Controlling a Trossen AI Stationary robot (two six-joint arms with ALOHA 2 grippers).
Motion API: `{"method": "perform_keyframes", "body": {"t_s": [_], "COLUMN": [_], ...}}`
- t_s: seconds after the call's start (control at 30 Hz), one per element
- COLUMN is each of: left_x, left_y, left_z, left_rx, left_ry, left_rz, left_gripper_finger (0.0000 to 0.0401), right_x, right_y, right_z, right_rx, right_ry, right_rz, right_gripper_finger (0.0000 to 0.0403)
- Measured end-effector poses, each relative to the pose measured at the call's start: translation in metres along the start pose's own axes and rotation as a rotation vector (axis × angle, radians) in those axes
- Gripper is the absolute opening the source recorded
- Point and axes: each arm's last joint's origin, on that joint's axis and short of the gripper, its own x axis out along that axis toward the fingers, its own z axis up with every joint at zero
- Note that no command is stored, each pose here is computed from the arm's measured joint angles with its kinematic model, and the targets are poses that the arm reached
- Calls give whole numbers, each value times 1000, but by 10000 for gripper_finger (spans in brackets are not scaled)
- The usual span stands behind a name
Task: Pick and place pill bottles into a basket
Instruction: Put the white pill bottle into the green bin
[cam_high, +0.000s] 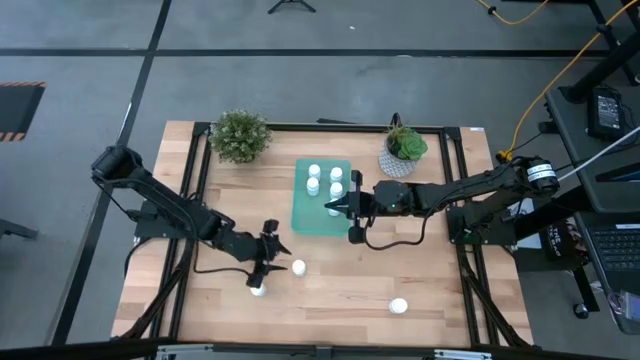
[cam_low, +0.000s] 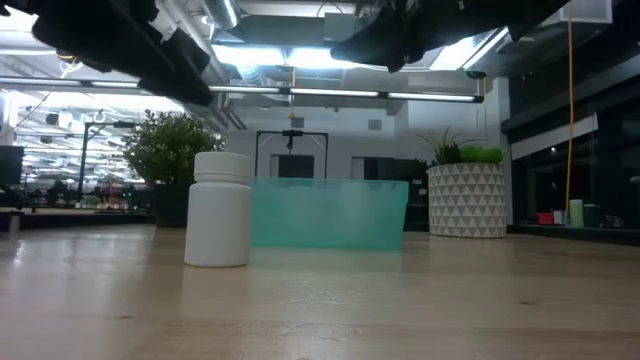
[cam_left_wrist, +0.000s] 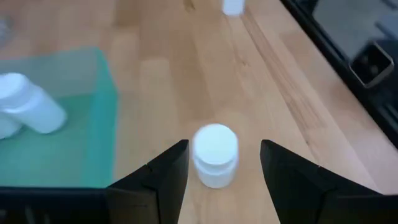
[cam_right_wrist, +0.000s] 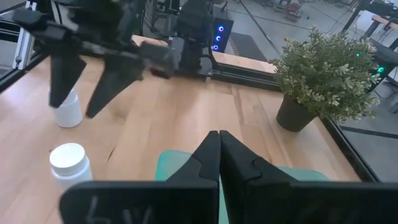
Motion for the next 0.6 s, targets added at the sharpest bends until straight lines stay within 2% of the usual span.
{"method": "perform_keyframes", "body": {"t_s": [0.17, 0.47, 0.6], "left_x": [16, 37, 44], "left_y": [-6, -13, -13], "left_z": [4, 13, 10], "left_rx": [57, 66, 74], "left_ry": [73, 98, 113], "left_rz": [-17, -18, 27], "left_gripper_finger": [192, 192, 192], "right_x": [0, 0, 0], "right_y": [0, 0, 0], "right_z": [0, -1, -1], "right_rx": [0, 3, 6], "right_ry": [4, 6, 6], "right_rz": [1, 2, 2], "right_gripper_finger": [9, 11, 11]}}
